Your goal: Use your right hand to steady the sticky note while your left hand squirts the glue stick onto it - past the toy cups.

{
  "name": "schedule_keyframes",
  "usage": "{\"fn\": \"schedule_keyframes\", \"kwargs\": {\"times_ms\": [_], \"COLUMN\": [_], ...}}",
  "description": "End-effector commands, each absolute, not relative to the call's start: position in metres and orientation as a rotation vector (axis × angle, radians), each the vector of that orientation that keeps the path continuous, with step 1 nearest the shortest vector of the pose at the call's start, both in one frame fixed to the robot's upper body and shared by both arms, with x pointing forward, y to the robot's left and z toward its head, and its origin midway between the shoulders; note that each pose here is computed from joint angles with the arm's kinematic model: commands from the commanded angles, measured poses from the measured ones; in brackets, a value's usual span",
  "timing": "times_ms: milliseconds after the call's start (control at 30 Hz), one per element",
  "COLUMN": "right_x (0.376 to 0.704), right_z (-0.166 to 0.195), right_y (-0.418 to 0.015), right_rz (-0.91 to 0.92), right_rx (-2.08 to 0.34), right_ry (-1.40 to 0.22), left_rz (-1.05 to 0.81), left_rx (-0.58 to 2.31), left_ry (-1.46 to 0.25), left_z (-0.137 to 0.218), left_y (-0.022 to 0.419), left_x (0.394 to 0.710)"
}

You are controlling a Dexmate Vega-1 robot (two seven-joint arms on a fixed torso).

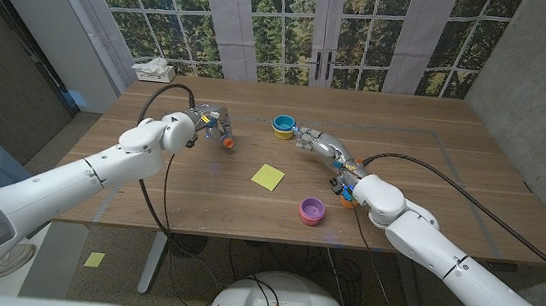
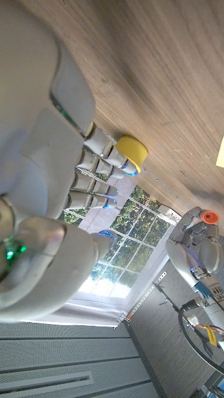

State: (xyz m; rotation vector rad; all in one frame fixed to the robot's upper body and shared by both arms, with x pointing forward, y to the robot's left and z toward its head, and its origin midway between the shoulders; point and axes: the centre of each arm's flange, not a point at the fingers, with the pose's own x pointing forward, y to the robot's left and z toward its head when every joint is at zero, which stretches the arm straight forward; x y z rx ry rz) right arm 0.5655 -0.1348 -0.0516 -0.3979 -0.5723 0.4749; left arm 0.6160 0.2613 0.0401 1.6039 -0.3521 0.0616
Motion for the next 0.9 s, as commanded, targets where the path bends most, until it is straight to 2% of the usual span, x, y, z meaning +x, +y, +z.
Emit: {"fn": "schedule_keyframes", "kwargs": {"times_ms": [33, 900], "right_x": [0.564, 0.560], "right_z": [-0.050, -0.054], "right_y": [-0.139, -0.144], "right_rz": [0.485, 0.484], "right_rx": [-0.363, -0.343], "right_ry": [-0.586, -0.592], "left_rz": [0.076, 0.219], "left_rx": [1.687, 1.768], "left_ry": [-0.287, -0.249], "left_z": [0.038, 0.038], "left_y": [0.260, 0.253], "left_x": [0.619, 0.604]}}
